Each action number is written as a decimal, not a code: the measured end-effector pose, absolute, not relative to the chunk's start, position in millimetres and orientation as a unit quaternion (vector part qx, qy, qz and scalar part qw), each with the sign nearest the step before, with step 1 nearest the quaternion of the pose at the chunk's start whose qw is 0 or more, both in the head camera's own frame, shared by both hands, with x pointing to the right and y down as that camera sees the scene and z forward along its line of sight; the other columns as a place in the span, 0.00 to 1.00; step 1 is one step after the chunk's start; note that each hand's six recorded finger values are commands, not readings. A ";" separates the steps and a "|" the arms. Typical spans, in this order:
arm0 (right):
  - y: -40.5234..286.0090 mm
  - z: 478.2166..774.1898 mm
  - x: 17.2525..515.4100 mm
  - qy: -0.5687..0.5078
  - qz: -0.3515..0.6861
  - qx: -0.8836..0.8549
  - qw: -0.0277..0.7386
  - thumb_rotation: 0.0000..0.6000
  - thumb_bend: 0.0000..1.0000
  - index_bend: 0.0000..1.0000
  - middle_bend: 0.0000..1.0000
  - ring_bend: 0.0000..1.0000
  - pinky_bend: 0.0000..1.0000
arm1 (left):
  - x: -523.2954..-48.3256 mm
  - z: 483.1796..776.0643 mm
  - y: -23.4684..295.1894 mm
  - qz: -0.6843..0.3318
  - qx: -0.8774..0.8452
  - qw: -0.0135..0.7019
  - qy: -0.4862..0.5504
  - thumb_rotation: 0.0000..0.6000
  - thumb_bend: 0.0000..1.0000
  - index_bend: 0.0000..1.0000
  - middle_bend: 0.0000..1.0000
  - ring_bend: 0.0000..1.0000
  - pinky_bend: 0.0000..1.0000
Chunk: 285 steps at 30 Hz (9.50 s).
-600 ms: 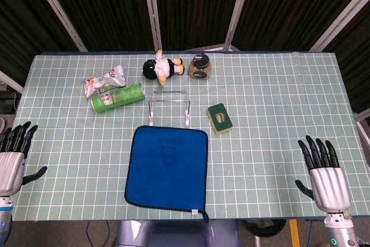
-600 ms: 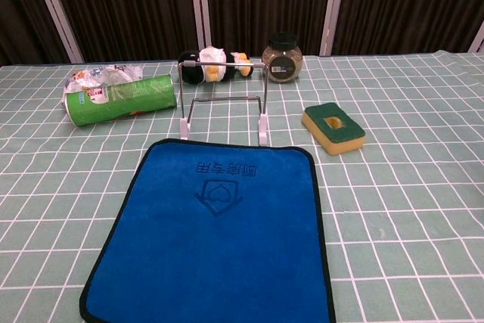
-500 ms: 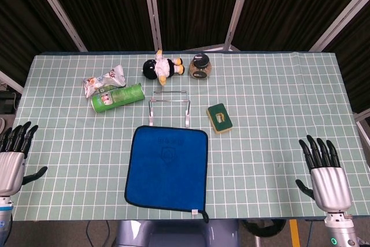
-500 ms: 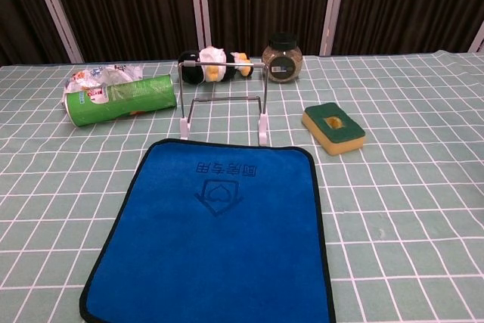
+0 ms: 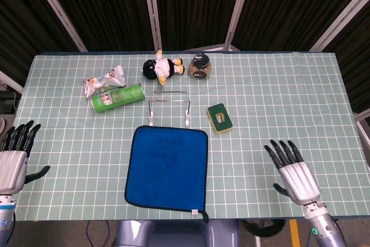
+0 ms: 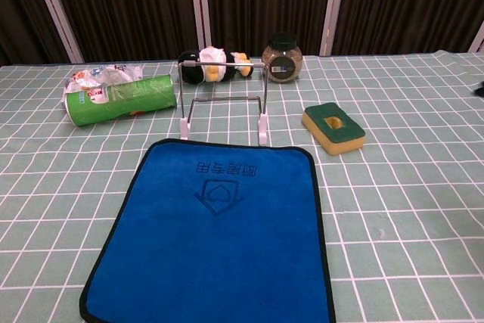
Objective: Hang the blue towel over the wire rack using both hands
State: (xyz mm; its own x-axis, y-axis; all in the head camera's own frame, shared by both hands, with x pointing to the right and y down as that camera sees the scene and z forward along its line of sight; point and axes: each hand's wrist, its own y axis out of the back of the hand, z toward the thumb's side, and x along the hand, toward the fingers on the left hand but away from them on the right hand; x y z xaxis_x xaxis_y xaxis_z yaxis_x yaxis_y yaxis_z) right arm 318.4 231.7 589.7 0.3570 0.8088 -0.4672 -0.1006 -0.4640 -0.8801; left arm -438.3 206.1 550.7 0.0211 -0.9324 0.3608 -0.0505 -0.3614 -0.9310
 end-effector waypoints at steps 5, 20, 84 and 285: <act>210.6 616.7 269.4 -0.190 0.414 -0.740 0.496 1.00 0.00 0.00 0.00 0.00 0.00 | -437.2 552.0 203.5 -0.571 -0.595 0.392 0.408 1.00 0.00 0.00 0.00 0.00 0.00; 200.7 687.4 179.2 -0.082 0.317 -0.782 0.531 1.00 0.00 0.00 0.00 0.00 0.00 | -446.2 558.8 202.1 -0.589 -0.583 0.382 0.408 1.00 0.00 0.00 0.00 0.00 0.00; 197.1 712.4 128.7 -0.091 0.306 -0.777 0.542 1.00 0.00 0.00 0.00 0.00 0.00 | -446.4 569.3 197.0 -0.598 -0.584 0.374 0.401 1.00 0.00 0.00 0.00 0.00 0.00; 10.3 533.3 84.6 -0.291 0.291 -0.720 0.558 1.00 0.51 0.65 0.05 0.00 0.00 | -221.4 556.5 3.4 -0.348 -0.686 0.501 0.395 1.00 0.49 0.82 0.00 0.00 0.00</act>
